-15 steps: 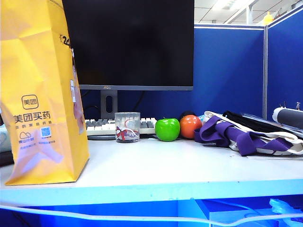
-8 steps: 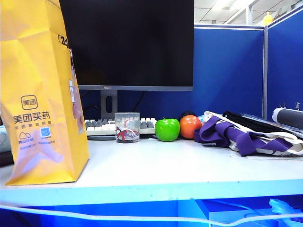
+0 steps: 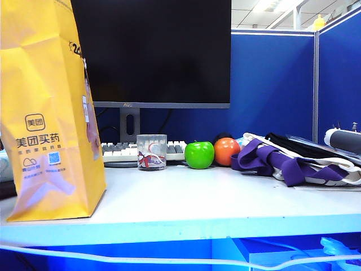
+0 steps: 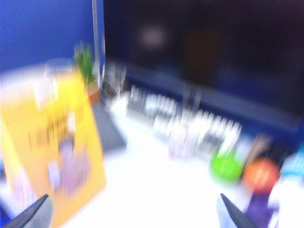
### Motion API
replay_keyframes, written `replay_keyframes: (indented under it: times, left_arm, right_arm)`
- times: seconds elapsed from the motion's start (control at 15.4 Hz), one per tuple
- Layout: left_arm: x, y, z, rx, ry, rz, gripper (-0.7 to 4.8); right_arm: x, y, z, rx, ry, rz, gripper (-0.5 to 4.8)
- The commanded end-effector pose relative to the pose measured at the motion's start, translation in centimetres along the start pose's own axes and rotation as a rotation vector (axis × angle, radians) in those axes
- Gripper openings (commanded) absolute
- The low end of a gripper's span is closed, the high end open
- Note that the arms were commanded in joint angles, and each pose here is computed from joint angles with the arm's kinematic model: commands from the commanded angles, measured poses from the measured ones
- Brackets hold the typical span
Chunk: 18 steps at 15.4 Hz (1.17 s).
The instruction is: Pick up the Rubik's Cube and throw it into the yellow paper bag.
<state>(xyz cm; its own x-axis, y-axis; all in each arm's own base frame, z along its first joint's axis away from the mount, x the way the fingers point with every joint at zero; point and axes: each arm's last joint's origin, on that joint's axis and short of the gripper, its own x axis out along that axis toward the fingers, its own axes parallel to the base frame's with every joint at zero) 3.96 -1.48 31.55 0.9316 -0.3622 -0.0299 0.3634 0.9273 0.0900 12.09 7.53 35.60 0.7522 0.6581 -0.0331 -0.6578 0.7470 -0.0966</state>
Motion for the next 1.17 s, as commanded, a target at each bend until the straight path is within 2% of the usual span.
replay_keyframes:
  times: [0.07, 0.26, 0.46, 0.52, 0.59, 0.72, 0.91, 1.17]
  left_arm:
    - [0.9, -0.2, -1.1, -0.093, 0.023, -0.032, 4.79]
    - [1.3, 0.0, -2.0, -0.094, 0.066, 0.025, 4.79]
    - [1.7, -0.1, -2.9, -0.094, 0.103, 0.023, 4.79]
    - [1.7, -0.1, -3.2, -0.095, 0.124, 0.022, 3.80]
    - [1.7, -0.2, -3.2, -0.095, 0.133, 0.018, 2.87]
    - [1.7, -0.2, -3.2, -0.096, 0.126, 0.006, 1.16]
    - [1.7, -0.2, -3.1, -0.095, 0.121, 0.011, 1.06]
    - [1.7, -0.1, -3.1, -0.093, 0.123, 0.047, 1.07]
  right_arm:
    - [1.3, 0.3, -5.3, 0.044, 0.088, 0.007, 4.79]
    - [1.9, 0.6, -9.6, 0.064, 0.182, 0.014, 4.79]
    - [1.9, 0.9, -11.8, 0.128, 0.242, 0.025, 4.79]
    - [1.8, 0.9, -12.2, 0.169, 0.253, 0.020, 4.79]
    - [1.8, 0.9, -12.2, 0.178, 0.255, 0.023, 4.19]
    - [1.8, 1.1, -12.1, 0.192, 0.244, 0.096, 0.54]
    - [1.8, 1.1, -12.1, 0.207, 0.244, 0.103, -0.03]
    - [2.0, 0.6, -11.7, 0.180, 0.206, -0.049, 0.01]
